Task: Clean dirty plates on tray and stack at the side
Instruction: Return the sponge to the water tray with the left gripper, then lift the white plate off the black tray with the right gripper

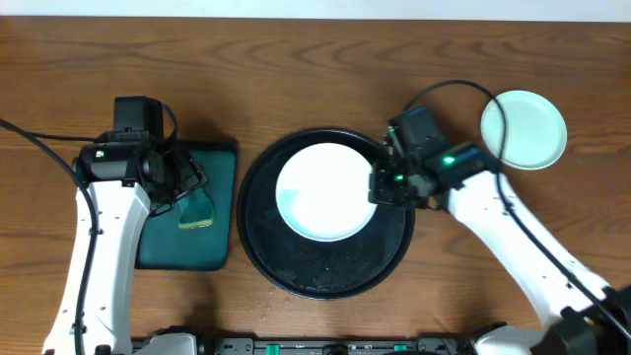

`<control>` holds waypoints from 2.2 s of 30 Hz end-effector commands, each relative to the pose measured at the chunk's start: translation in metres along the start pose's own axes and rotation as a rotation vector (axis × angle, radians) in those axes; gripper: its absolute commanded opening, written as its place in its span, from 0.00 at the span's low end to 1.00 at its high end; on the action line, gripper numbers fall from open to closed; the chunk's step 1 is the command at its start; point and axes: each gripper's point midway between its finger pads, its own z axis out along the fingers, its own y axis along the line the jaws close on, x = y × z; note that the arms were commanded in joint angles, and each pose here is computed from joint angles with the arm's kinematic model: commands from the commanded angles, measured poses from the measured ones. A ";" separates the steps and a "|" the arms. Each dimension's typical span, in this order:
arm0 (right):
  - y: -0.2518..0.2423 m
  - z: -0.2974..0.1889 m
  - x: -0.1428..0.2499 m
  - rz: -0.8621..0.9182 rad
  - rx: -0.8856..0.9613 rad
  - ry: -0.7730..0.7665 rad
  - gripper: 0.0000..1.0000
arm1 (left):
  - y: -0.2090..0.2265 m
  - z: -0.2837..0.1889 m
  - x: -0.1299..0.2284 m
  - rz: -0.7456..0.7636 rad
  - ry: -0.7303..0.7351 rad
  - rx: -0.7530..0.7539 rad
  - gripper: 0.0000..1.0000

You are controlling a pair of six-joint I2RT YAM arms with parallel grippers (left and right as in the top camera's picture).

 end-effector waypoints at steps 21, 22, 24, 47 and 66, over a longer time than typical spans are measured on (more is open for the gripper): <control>-0.055 0.021 -0.014 -0.082 0.045 -0.084 0.01 | -0.005 -0.005 -0.004 -0.004 -0.011 0.023 0.80; -0.056 0.020 -0.021 -0.103 0.058 -0.115 0.01 | -0.005 -0.005 -0.004 -0.004 -0.013 0.024 0.80; -0.053 0.017 -0.033 -0.150 0.055 -0.165 0.01 | -0.006 -0.005 -0.005 -0.004 -0.014 0.025 0.80; 0.005 -0.032 -0.020 -0.286 0.132 -0.267 0.01 | 0.033 -0.005 -0.036 -0.126 -0.087 -0.021 0.81; 0.125 0.006 -0.064 -0.349 -0.194 -0.002 0.02 | 0.116 -0.006 -0.049 -0.482 -0.074 -0.043 0.81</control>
